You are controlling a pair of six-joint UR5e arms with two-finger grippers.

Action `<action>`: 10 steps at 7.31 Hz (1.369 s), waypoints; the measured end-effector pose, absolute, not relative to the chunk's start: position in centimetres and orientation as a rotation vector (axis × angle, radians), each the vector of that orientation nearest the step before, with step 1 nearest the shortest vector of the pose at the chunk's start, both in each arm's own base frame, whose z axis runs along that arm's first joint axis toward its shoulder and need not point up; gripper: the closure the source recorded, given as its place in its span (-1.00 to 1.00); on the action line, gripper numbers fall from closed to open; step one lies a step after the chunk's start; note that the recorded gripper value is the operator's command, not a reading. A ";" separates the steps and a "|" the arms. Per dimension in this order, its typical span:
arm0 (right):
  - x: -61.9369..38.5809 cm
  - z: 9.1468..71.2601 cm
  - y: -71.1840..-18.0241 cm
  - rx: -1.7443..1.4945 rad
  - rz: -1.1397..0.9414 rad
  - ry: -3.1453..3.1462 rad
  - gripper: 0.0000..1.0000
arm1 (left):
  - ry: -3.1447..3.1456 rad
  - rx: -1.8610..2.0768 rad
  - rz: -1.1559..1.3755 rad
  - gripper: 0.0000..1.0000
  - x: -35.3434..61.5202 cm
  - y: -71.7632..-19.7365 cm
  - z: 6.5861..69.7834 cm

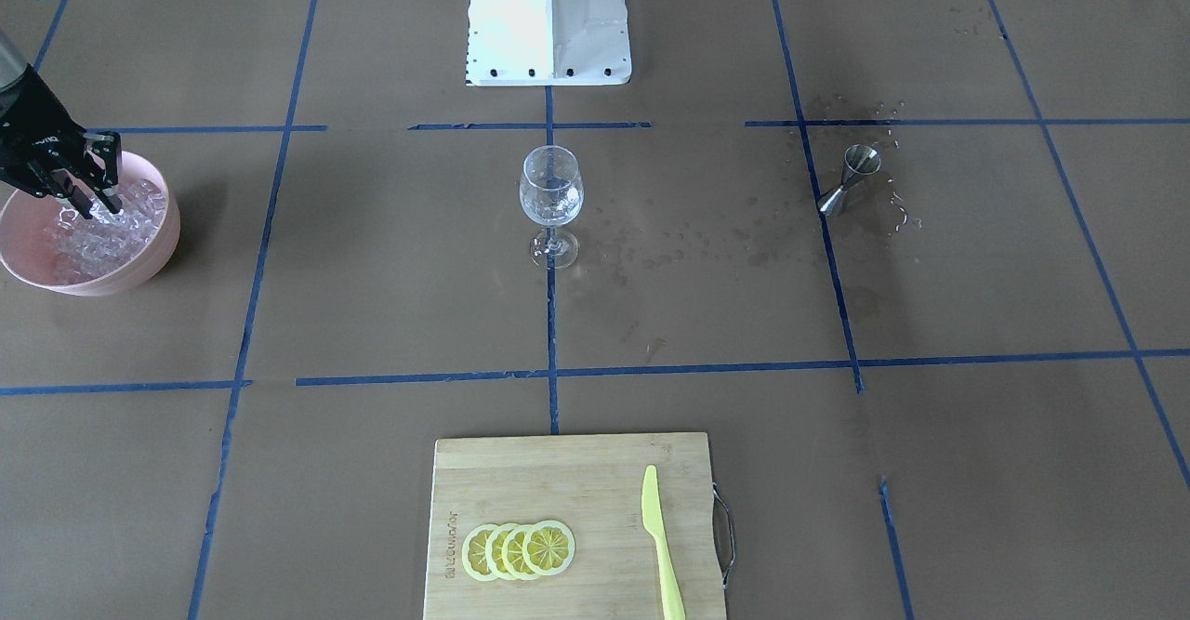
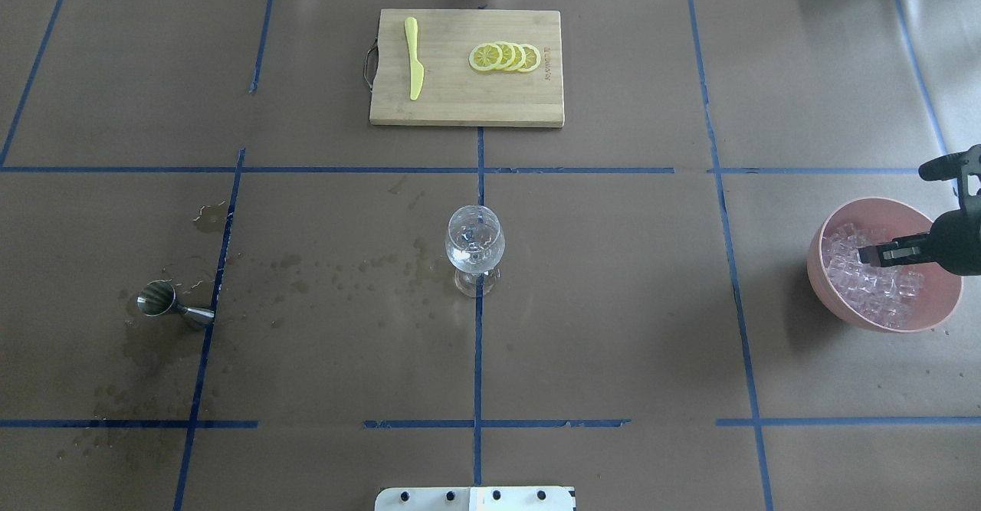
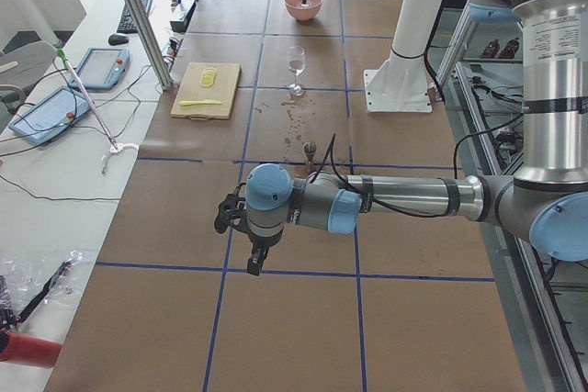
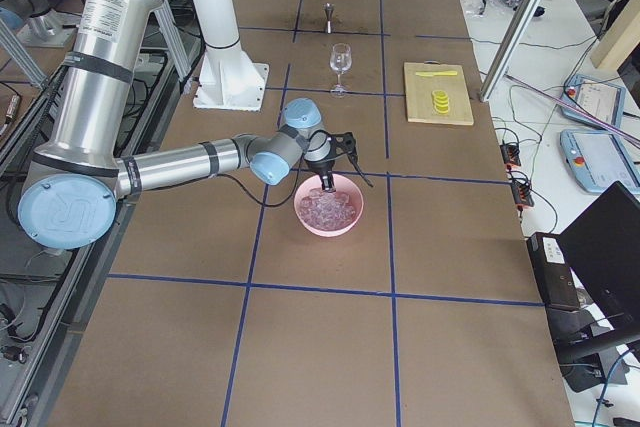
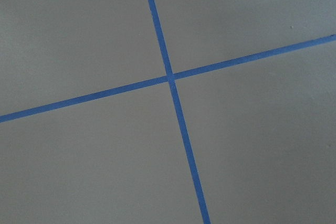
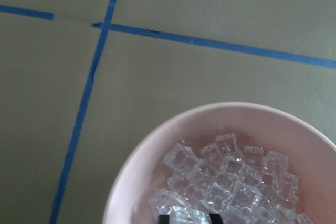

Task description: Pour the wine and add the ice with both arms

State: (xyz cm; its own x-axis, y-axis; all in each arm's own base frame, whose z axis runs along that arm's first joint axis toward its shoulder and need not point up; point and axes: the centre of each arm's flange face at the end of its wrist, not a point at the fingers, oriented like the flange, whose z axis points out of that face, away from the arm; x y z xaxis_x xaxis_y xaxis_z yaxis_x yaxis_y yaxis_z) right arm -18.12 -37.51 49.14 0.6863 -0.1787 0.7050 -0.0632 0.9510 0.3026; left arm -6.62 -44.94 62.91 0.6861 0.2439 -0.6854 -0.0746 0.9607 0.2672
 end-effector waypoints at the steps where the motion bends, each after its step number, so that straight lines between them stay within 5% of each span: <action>1: -17.6 45.9 -38.5 0.321 -0.054 -0.845 1.00 | 0.796 0.226 0.180 -1.00 -6.6 -44.9 62.9; 5: -21.7 26.5 -44.6 0.263 -0.032 -0.871 1.00 | 0.792 0.231 0.182 -1.00 -6.6 -44.9 62.6; 10: -37.2 10.6 -41.2 0.208 0.066 -0.867 1.00 | 0.789 0.241 0.187 -1.00 -6.7 -45.1 62.1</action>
State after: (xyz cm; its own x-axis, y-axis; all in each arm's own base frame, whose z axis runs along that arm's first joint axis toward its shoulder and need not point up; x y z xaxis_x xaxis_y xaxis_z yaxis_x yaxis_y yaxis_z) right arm -37.21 -41.15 10.57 0.6466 -0.0269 0.7623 -0.1419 0.9777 0.1548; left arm -6.72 -45.06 62.15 0.6903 0.2554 -0.6769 -0.0761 0.9561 0.2832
